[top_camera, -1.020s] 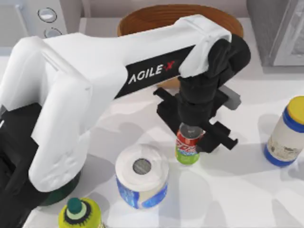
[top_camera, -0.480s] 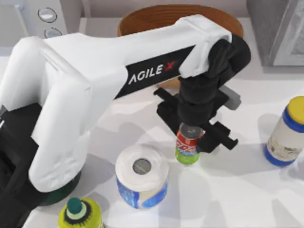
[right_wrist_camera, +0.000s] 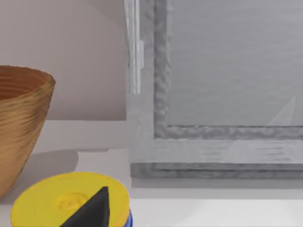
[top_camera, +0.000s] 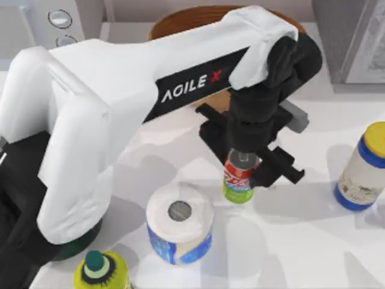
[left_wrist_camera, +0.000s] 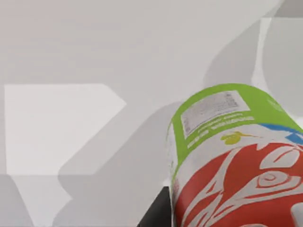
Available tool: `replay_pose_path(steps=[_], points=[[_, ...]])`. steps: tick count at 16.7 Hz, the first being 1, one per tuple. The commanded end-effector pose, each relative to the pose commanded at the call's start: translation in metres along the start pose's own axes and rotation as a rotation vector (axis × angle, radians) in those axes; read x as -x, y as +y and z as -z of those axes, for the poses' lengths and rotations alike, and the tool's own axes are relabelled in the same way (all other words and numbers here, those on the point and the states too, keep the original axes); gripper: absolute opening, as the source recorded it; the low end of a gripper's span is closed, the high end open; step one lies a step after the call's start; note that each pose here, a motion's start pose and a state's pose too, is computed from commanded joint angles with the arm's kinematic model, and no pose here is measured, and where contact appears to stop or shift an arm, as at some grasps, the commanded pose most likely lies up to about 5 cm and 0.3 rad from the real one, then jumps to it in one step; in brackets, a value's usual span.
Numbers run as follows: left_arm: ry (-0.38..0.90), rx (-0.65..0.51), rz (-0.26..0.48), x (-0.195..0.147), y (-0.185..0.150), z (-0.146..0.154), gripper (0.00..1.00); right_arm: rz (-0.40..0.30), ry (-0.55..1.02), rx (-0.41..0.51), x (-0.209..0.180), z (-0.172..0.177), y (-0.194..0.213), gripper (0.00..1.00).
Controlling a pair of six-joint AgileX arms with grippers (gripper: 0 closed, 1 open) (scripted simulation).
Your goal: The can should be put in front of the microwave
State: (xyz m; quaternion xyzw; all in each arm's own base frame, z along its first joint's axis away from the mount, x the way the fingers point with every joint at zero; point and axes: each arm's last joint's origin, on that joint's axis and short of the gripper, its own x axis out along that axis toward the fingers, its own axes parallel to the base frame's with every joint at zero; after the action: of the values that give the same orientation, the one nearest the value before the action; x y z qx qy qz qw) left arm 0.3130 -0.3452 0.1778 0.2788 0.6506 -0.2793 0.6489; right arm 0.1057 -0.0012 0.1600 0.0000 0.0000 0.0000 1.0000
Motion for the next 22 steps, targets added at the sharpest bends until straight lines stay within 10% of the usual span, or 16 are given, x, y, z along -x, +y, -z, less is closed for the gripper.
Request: replay_pose_path(steps=[11,16,22], points=[[-0.009,0.113,0.001,0.031,0.027,0.006,0.0,0.0,0.0,0.0,0.0,0.0,0.0,1.0],[-0.023,0.454,0.001,0.051,0.157,0.043,0.0,0.0,0.0,0.0,0.0,0.0,0.0,1.0],[-0.009,0.762,0.001,0.044,0.347,0.179,0.0,0.0,0.0,0.0,0.0,0.0,0.0,1.0]])
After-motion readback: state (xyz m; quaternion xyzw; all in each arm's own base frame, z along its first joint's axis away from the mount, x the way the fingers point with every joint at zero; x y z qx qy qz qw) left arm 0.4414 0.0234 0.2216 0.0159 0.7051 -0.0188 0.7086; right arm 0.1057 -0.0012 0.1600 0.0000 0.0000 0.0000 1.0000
